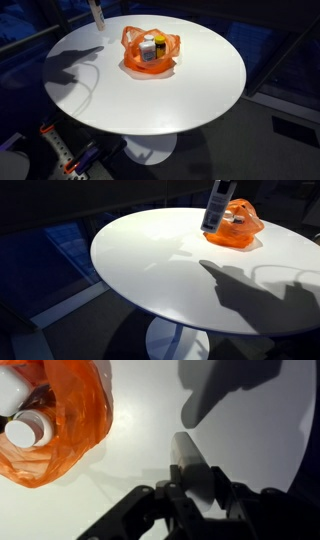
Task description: Pick up the longest white bottle from the orange plastic bag and put it on the table
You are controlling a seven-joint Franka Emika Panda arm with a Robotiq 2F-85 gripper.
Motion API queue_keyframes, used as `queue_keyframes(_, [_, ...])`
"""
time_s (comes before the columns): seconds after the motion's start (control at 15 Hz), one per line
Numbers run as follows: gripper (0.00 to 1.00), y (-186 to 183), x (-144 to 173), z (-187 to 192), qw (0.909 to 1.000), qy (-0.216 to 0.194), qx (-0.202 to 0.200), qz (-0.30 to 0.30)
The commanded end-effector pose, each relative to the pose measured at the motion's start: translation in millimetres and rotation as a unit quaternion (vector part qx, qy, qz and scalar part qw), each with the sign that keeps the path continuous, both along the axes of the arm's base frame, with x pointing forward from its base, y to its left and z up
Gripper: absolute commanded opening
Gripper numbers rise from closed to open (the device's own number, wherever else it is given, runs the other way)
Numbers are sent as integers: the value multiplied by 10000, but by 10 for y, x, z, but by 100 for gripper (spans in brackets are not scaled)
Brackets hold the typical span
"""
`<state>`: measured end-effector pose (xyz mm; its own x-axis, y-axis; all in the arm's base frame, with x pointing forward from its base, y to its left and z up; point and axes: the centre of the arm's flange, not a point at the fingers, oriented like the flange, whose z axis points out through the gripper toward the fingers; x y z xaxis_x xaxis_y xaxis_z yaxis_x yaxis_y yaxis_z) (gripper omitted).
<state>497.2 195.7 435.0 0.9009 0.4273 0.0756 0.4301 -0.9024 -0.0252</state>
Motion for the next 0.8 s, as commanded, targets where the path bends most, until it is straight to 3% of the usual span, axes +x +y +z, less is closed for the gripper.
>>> queue_keyframes(0.0, [35,1,2,-23,10000,20,-5,1])
queue_keyframes(0.27, [35,0,3,-24,10000,21,-5,0])
queue_keyframes(0.33, [11,-8,3,-92,10000,11,-57,8])
queue_keyframes(0.73, [11,126,169,-322,9999,126,-45,-3])
